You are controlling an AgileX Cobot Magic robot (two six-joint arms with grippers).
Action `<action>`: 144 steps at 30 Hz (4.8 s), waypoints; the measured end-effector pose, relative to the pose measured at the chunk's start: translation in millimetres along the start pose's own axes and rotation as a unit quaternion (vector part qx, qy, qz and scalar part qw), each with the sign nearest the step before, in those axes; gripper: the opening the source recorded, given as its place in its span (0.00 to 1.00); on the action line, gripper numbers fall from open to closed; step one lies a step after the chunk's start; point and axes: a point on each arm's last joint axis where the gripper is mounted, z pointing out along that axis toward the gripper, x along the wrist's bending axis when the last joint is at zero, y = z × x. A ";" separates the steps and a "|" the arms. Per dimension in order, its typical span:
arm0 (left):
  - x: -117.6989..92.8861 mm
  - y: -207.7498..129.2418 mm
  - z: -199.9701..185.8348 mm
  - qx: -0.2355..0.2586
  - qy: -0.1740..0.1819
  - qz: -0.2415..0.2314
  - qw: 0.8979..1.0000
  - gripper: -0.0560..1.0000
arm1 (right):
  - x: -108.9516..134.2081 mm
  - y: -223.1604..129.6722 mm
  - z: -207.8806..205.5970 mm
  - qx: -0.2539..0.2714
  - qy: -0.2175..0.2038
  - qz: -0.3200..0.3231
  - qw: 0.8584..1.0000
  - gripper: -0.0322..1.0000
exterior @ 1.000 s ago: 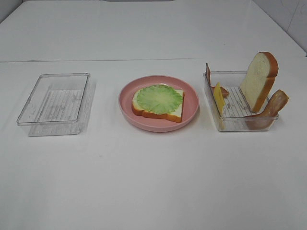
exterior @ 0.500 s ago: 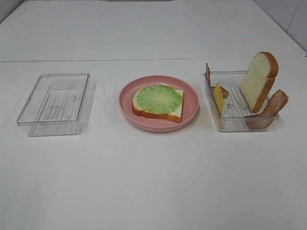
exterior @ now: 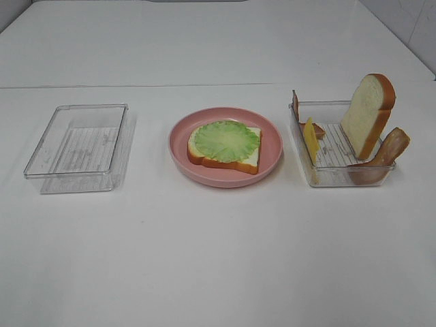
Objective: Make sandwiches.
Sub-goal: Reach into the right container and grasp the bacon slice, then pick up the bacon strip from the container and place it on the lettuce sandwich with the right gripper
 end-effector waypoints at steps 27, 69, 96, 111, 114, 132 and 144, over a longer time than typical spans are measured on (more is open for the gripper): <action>-0.9 0.0 0.0 0.000 -0.005 -0.003 1.000 0.99 | -40.4 180.1 167.8 0.186 0.018 0.020 0.982 0.85; -1.7 0.0 0.0 0.000 -0.009 -0.005 1.000 0.99 | -63.8 164.0 275.4 0.234 0.065 0.058 0.968 0.31; -1.7 0.0 0.0 0.000 -0.009 -0.005 1.000 0.99 | -59.6 165.4 270.8 0.240 0.083 0.072 0.964 0.03; -1.7 0.0 0.0 0.000 -0.010 -0.005 1.000 0.99 | -46.3 193.3 181.5 0.166 0.082 0.075 0.980 0.03; -1.7 0.0 0.0 0.000 -0.010 -0.005 1.000 0.99 | -41.4 199.9 151.5 0.127 0.082 0.071 0.986 0.03; -1.9 0.0 0.0 0.000 -0.010 -0.006 1.000 0.99 | 48.0 236.7 93.8 -0.010 0.227 0.045 0.973 0.03; -1.9 0.0 0.0 0.000 -0.010 -0.006 1.000 0.99 | 166.0 214.8 162.5 0.030 0.315 -0.009 0.949 0.03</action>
